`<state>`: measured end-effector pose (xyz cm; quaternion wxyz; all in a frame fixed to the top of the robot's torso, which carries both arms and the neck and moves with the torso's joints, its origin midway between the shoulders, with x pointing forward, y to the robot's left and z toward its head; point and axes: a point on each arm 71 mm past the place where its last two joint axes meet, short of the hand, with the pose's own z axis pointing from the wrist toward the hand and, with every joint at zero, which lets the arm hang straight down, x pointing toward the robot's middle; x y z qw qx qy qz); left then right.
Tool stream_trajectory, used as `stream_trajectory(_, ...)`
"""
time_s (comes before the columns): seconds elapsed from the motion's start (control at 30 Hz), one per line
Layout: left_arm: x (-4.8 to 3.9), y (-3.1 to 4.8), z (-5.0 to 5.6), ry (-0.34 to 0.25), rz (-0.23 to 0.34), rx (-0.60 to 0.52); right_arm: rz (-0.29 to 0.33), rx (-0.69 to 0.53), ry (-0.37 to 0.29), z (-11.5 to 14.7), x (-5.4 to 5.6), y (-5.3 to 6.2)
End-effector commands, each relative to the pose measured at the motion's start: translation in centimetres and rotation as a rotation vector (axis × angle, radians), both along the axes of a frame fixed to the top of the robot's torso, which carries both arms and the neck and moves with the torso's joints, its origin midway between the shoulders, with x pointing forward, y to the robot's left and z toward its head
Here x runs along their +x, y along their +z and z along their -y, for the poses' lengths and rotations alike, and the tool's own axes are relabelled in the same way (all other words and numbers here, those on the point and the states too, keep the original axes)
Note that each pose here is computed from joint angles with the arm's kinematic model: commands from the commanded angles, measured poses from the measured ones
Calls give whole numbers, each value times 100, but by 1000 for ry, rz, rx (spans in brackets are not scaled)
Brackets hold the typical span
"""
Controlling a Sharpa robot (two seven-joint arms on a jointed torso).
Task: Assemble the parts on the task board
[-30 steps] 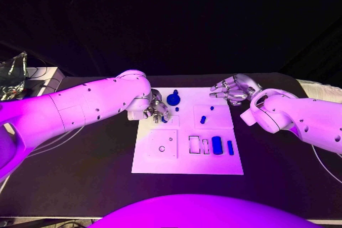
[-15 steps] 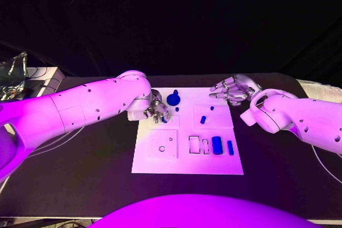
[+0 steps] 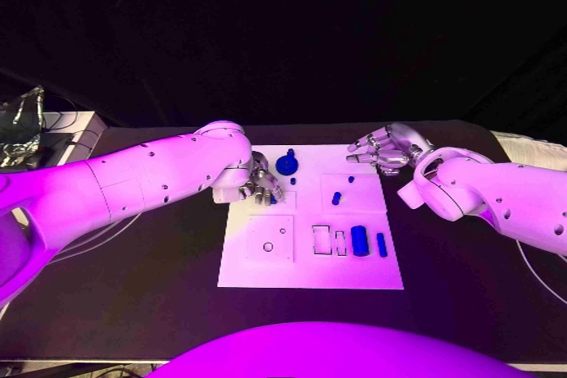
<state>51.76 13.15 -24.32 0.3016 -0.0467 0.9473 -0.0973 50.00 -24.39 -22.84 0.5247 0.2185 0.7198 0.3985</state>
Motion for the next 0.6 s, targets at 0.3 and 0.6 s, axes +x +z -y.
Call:
stream_trajectory(0.3,-33,-129,-42,6,-29,52,2,1,21,-17,-10,1)
stream_trajectory(0.6,-38,-129,-68,7,-27,55,3,1,19,-10,-10,2)
